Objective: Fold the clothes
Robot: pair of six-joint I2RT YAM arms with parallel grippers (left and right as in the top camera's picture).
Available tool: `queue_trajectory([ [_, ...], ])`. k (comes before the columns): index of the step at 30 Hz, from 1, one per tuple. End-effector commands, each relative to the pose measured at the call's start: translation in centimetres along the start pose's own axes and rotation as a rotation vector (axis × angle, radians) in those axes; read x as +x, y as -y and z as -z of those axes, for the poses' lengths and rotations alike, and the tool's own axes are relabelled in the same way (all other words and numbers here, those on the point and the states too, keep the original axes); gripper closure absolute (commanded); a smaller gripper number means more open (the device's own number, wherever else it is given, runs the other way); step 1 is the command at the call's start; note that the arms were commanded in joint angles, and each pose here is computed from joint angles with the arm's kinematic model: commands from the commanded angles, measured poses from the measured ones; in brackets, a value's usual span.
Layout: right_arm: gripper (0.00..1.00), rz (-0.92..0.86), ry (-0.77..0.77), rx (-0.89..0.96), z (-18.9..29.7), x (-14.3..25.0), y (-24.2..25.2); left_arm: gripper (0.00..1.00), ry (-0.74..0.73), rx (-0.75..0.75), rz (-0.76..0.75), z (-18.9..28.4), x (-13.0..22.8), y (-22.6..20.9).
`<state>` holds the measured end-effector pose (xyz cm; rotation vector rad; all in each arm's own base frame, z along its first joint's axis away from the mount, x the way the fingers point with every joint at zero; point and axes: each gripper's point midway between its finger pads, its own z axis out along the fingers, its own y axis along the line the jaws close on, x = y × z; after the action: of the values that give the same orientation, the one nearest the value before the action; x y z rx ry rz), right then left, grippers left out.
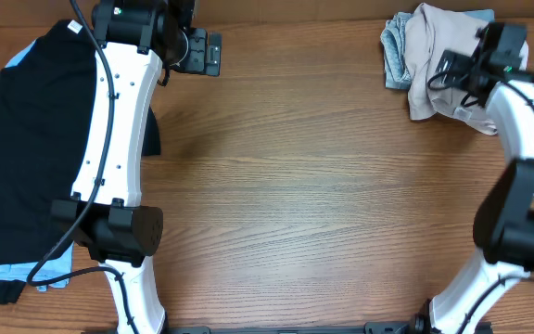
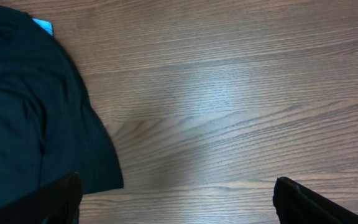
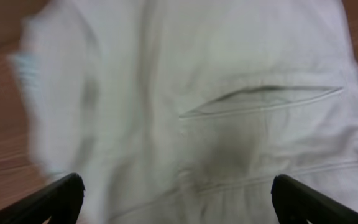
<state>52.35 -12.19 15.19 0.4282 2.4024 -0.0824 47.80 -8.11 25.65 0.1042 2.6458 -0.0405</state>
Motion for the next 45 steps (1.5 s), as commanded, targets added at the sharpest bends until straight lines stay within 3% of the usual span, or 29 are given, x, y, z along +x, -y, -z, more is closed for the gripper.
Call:
queue_trajectory([
  [1,0.0,0.024,0.22,-0.142,12.4,-7.3,-3.9,0.0,-0.003,-0.005,-0.021,-0.3,0.0,0.0],
  [9,0.0,0.112,0.237,-0.345,27.9,-4.2,-9.0,0.0,-0.003,-0.005,-0.021,-0.3,0.0,0.0],
  [15,0.0,0.124,0.317,-0.372,32.6,-3.8,-9.0,0.0,-0.003,-0.005,-0.021,-0.3,0.0,0.0],
  [18,0.0,0.133,0.327,-0.358,32.9,-3.9,-8.7,0.0,-0.003,-0.005,-0.021,-0.3,0.0,0.0],
  [21,0.0,0.143,0.352,-0.2,32.2,-4.5,-6.2,0.0,-0.003,-0.005,-0.021,-0.3,0.0,0.0],
  [24,0.0,0.135,0.346,-0.158,31.9,-4.5,-5.5,0.0,-0.003,-0.005,-0.021,-0.3,0.0,0.0],
  [31,0.0,0.204,0.278,-0.108,31.7,-1.5,-5.7,0.0,-0.003,-0.005,-0.021,-0.3,0.0,0.0],
  [38,0.0,0.216,0.477,-0.242,32.4,0.4,-8.1,0.0,-0.003,-0.005,-0.021,-0.3,0.0,0.0],
  [45,0.0,0.143,0.601,-0.376,30.0,7.8,-7.6,0.0,-0.003,-0.005,-0.021,-0.3,0.0,0.0],
])
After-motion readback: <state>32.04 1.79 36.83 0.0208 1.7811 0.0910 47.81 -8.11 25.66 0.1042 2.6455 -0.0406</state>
